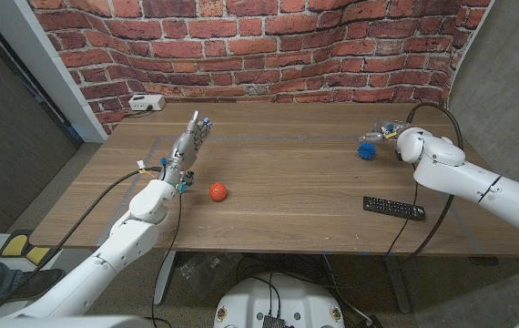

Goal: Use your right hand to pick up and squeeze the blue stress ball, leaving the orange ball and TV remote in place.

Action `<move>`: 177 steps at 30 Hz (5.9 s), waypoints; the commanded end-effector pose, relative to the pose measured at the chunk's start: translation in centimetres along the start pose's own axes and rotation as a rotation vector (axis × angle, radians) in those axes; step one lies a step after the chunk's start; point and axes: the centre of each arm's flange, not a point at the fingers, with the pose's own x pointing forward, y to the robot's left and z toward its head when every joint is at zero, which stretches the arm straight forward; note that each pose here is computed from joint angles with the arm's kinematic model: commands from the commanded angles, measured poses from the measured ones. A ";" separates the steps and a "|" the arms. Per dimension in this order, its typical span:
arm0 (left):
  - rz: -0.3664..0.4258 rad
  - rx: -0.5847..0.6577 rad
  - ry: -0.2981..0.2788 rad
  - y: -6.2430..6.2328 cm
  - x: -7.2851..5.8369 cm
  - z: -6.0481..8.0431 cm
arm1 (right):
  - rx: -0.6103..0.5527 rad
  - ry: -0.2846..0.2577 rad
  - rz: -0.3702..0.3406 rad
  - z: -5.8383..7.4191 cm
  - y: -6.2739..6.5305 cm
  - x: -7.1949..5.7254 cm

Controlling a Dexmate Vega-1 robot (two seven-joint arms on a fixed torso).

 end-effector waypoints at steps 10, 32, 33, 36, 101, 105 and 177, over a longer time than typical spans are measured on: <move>0.006 0.001 0.000 -0.2 0.3 0.2 | -0.028 0.030 0.046 0.1 1.4 1.5; 0.017 -0.009 0.008 0.2 0.3 0.1 | -0.045 0.059 0.061 0.2 2.3 2.2; 0.017 -0.006 0.006 0.2 0.4 0.2 | -0.047 0.063 0.059 0.1 2.3 2.3; 0.015 -0.002 0.005 0.2 0.4 0.3 | -0.042 0.065 0.058 0.1 2.5 2.4; 0.024 -0.008 0.022 0.4 1.3 0.2 | 0.066 -0.077 -0.276 2.7 -0.2 -1.9; 0.018 -0.004 0.021 0.4 1.4 0.3 | 0.068 -0.095 -0.306 3.0 -0.7 -2.7; -0.025 0.009 -0.003 -1.2 1.7 1.3 | 0.149 -0.244 -0.649 3.0 -2.2 -8.8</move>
